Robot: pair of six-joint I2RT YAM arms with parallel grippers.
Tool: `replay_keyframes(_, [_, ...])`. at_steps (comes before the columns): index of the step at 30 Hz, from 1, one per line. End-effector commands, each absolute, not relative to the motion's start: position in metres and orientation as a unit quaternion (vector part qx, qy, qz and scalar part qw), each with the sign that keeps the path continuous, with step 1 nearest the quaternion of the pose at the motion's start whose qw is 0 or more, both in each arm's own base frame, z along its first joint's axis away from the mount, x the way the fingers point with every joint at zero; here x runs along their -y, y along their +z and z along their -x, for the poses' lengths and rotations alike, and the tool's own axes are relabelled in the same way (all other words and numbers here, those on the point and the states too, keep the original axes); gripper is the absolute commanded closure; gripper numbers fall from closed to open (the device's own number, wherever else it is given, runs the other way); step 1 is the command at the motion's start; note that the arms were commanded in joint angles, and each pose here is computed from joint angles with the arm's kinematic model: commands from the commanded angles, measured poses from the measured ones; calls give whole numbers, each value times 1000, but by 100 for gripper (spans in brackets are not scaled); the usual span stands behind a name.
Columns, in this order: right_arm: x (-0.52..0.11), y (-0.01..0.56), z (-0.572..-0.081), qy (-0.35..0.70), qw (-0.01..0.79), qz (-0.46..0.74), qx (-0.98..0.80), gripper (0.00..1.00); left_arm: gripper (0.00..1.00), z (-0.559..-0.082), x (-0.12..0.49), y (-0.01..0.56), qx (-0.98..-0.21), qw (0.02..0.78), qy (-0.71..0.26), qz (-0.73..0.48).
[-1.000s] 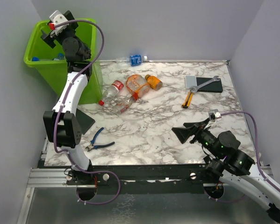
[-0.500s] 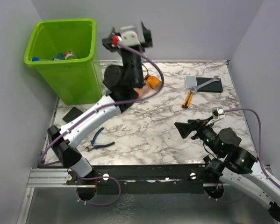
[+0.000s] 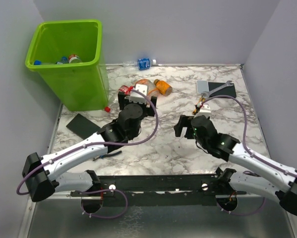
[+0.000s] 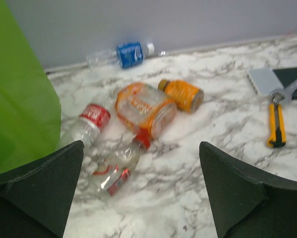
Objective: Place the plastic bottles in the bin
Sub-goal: Move the plastic bottle to the center of the board.
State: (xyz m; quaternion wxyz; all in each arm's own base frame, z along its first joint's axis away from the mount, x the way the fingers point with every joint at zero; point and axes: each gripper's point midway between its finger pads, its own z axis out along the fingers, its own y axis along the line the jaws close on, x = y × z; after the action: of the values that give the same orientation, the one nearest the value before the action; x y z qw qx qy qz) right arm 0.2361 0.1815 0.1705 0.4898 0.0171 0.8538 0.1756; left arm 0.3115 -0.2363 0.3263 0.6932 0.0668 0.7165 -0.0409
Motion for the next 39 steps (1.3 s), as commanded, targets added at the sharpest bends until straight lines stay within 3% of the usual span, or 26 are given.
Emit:
replay_keyframes(1, [-206,171,-280,193,489,-44,-850,6,1,-290,211,271,-766,633,-110,-26])
replay_keyframes(8, [-252,151,-312,240,449,-34,-860,9,1,-301,161,191,-818,567,-98,29])
replay_keyframes(17, [-239,152,-284,258,443,-12,-858,9,1,-340,195,114,-904,413,-37,-104])
replay_keyframes(33, [-196,178,-230,294,470,-11,-832,9,1,-404,173,84,-894,366,177,-190])
replay_keyframes(39, [-197,186,-231,298,473,-11,-829,9,1,-406,172,54,-904,323,183,-214])
